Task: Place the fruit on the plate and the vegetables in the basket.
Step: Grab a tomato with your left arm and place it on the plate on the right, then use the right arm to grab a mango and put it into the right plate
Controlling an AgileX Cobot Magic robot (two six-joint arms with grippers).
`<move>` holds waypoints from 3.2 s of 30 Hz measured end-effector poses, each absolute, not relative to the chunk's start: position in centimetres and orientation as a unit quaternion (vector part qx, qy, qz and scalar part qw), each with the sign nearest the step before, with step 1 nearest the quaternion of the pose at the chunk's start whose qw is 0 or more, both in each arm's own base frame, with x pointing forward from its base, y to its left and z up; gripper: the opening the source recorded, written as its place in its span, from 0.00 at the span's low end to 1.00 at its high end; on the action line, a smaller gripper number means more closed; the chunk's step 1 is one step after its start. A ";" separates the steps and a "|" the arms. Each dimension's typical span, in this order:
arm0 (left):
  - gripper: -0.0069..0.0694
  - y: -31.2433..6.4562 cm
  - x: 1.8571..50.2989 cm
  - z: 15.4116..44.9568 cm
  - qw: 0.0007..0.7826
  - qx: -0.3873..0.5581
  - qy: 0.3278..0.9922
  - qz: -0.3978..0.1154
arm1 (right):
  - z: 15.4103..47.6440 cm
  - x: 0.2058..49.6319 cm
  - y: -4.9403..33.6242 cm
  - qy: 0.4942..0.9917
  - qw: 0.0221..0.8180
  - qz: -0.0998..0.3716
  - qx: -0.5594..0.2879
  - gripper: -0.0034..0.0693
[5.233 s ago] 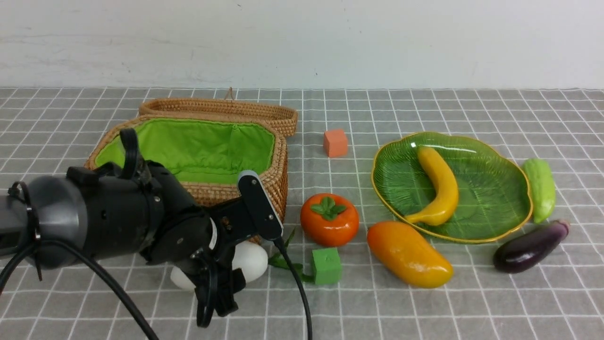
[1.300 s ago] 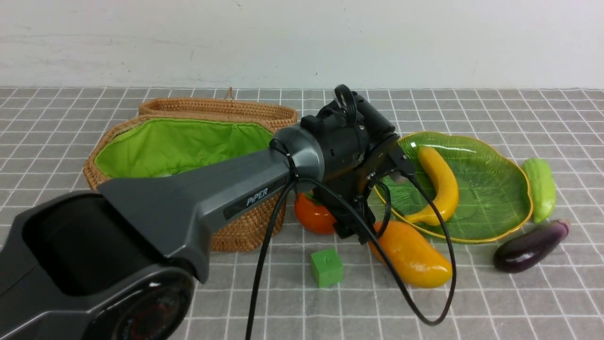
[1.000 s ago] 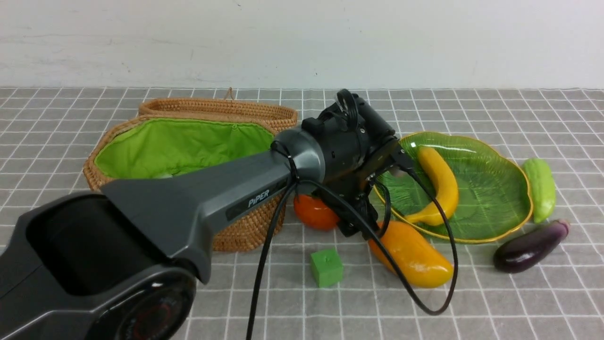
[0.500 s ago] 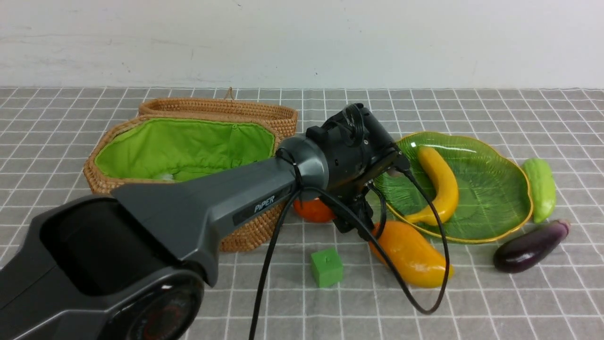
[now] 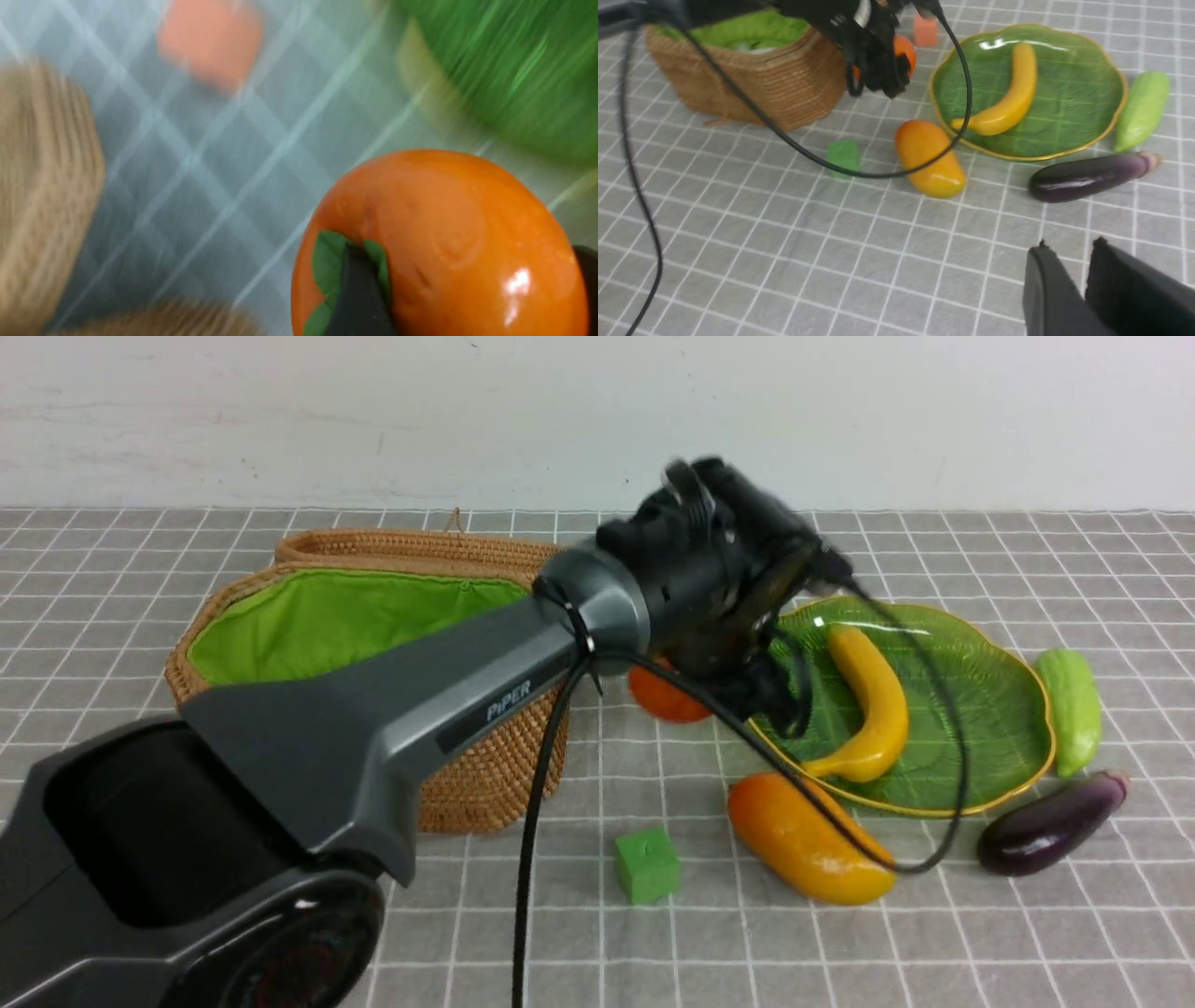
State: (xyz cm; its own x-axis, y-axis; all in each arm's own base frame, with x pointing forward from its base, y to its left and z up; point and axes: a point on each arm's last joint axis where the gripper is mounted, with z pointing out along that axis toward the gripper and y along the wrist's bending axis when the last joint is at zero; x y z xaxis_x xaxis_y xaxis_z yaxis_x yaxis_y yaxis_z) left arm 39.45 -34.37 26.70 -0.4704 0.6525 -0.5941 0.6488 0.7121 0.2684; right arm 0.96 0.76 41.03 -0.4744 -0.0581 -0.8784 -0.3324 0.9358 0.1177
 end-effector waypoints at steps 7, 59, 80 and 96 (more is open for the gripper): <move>0.73 -37.9 39.9 27.8 0.440 0.369 0.807 -0.138 | 41.3 1.1 0.8 0.841 0.510 0.145 -0.111 0.24; 0.07 -6.9 6.9 38.8 0.489 0.252 0.795 -0.257 | 24.2 32.4 13.6 0.964 0.157 0.106 -0.186 0.89; 0.07 -6.8 6.1 38.6 0.479 0.240 0.791 -0.295 | 17.5 34.2 16.5 0.964 0.119 0.087 -0.223 0.89; 0.07 -6.9 6.2 39.1 0.497 0.239 0.776 -0.304 | 25.8 33.6 14.4 0.960 0.203 0.129 -0.143 0.79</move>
